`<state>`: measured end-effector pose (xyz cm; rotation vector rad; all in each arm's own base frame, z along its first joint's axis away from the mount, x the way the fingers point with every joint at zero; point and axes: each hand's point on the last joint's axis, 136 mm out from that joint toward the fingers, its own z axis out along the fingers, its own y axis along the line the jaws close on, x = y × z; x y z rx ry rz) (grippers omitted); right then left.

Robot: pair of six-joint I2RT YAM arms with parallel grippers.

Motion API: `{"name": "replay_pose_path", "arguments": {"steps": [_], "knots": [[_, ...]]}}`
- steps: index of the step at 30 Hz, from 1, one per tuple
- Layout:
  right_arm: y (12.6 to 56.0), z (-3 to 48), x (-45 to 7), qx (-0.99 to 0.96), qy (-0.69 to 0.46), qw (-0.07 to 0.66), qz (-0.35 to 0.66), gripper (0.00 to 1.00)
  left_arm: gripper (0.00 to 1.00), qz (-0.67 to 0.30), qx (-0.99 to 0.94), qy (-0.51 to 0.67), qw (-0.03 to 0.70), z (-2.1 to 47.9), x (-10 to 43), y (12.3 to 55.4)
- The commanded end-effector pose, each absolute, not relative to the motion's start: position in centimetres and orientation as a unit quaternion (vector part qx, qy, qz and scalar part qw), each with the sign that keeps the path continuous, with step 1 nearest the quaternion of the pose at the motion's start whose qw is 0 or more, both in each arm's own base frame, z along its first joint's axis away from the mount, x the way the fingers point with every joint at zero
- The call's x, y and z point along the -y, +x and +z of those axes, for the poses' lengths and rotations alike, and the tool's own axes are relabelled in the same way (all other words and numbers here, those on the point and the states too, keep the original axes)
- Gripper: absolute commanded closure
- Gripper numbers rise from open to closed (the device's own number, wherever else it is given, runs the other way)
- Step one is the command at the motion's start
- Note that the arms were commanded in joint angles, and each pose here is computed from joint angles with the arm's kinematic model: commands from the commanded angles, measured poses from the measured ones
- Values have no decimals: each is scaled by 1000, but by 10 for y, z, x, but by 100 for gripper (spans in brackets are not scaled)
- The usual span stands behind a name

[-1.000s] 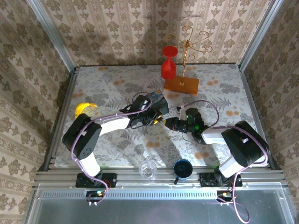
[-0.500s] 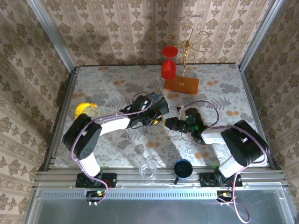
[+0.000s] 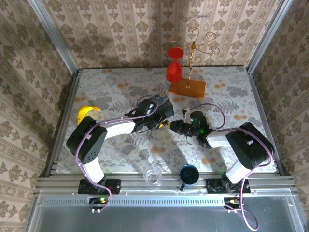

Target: Unlock the padlock with the key

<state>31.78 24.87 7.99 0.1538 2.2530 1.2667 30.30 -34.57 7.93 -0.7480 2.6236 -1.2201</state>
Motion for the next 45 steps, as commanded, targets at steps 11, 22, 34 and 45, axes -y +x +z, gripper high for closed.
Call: {"name": "replay_pose_path", "arguments": {"steps": [11, 22, 34, 45], "knots": [[347, 106, -253, -799, 93, 324, 498, 100, 33, -457, -860, -227, -19, 85, 375, 262], [347, 94, -255, -803, 109, 311, 496, 100, 3, -445, -866, -228, 13, 89, 353, 266], [349, 89, -260, -795, 127, 304, 508, 100, 22, -387, -885, -218, 140, 93, 301, 283], [344, 86, -259, -796, 135, 303, 506, 100, 16, -386, -879, -224, 168, 76, 302, 295]]}}
